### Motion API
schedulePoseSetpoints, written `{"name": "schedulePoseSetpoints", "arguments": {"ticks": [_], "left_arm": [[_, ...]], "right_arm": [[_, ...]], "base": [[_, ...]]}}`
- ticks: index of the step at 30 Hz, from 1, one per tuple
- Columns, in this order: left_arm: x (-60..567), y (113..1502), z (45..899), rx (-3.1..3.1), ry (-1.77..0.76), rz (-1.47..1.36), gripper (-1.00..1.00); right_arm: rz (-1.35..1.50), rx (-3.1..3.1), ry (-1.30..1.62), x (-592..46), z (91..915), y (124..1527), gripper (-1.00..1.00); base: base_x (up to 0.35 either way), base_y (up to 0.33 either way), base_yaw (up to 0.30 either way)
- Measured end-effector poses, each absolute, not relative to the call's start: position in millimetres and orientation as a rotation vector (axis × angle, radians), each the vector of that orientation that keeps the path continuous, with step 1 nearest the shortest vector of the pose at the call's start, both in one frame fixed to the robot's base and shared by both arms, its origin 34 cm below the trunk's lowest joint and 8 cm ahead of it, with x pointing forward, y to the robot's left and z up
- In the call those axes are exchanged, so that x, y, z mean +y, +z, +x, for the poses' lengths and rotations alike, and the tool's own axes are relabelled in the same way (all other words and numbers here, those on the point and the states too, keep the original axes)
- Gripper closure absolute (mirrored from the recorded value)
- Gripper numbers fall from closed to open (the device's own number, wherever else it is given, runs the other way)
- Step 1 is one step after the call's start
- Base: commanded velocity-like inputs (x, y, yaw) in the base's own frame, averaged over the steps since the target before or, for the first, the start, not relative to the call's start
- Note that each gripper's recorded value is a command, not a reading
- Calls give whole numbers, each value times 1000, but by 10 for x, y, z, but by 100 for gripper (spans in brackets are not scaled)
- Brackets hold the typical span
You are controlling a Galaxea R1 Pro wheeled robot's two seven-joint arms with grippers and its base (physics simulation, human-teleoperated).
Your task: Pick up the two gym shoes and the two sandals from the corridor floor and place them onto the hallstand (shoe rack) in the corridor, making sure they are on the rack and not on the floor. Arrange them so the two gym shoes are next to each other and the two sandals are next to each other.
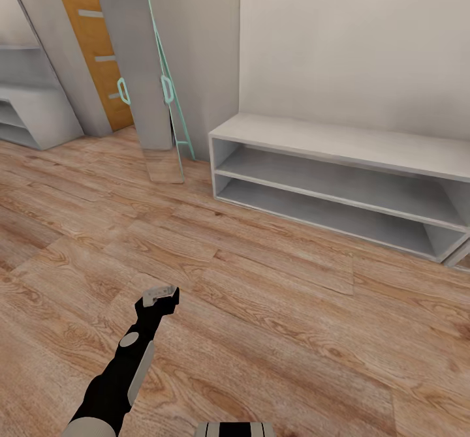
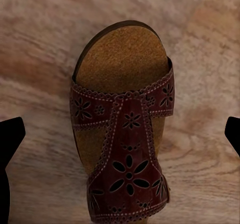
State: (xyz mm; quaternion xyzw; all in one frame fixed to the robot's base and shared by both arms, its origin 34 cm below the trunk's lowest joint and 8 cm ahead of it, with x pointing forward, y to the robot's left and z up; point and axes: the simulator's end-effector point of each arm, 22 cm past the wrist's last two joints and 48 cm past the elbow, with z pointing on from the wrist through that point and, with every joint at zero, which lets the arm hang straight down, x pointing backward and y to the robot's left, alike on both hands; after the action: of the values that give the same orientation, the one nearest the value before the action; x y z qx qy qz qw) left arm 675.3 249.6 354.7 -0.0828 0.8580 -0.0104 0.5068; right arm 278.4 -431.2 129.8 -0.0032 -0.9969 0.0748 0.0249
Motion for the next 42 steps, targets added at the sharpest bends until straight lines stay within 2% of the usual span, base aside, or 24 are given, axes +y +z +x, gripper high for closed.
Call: {"name": "schedulePoseSetpoints", "arguments": {"ticks": [42], "left_arm": [[2497, 3404, 6711, 2093, -22, -201, -100]], "right_arm": [[9, -3076, 233, -4321, 2656, 1245, -100]], "base": [[0, 0, 0]]}}
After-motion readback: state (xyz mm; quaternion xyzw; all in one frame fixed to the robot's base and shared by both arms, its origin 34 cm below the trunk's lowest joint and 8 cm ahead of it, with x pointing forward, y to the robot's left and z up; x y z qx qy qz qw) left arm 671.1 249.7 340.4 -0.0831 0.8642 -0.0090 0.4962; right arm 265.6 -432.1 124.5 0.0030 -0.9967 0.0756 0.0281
